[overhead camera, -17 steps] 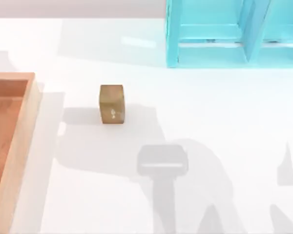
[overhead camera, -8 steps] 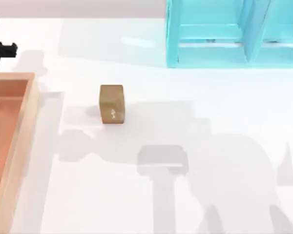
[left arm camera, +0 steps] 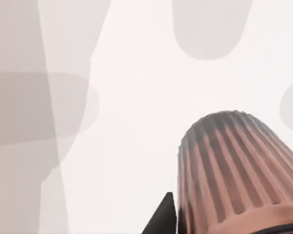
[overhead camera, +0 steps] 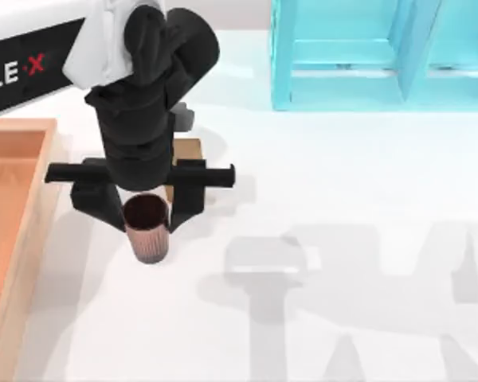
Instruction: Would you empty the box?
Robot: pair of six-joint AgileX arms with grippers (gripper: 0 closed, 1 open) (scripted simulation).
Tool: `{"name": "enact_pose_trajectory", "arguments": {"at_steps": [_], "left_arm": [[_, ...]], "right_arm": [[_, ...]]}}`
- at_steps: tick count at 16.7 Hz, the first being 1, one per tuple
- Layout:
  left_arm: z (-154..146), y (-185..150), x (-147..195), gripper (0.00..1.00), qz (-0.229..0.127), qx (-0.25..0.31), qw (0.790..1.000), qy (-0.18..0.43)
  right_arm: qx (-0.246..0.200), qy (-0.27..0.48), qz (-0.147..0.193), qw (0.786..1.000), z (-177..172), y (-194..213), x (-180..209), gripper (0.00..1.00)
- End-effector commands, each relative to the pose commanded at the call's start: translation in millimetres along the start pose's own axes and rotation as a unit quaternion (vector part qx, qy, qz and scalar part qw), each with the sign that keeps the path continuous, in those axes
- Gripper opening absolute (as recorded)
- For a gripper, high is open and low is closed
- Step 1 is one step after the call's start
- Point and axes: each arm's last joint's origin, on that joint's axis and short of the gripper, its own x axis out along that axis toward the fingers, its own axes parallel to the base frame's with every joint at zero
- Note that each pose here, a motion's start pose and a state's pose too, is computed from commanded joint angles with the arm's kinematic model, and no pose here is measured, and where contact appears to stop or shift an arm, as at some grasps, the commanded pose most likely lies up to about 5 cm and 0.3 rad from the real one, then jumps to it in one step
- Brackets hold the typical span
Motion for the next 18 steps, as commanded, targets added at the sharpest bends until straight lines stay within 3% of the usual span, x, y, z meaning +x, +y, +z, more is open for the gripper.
{"name": "enact_pose_trajectory", "arguments": {"at_steps": [3, 7, 18], "left_arm": [[-51, -55, 13, 0.0, -0.001, 0.002, 1.0, -0.006], [-94, -83, 22, 0.0, -0.01, 0.004, 1.0, -0.016], [-96, -85, 43, 0.0, -0.011, 0.004, 1.0, -0.018]], "right_arm": [[0.0, 0.0, 0.0, 1.0, 0, 0, 0, 1.0], [0.0, 0.0, 0.0, 1.0, 0, 0, 0, 1.0], [0.0, 0.0, 0.0, 1.0, 0, 0, 0, 1.0]]}}
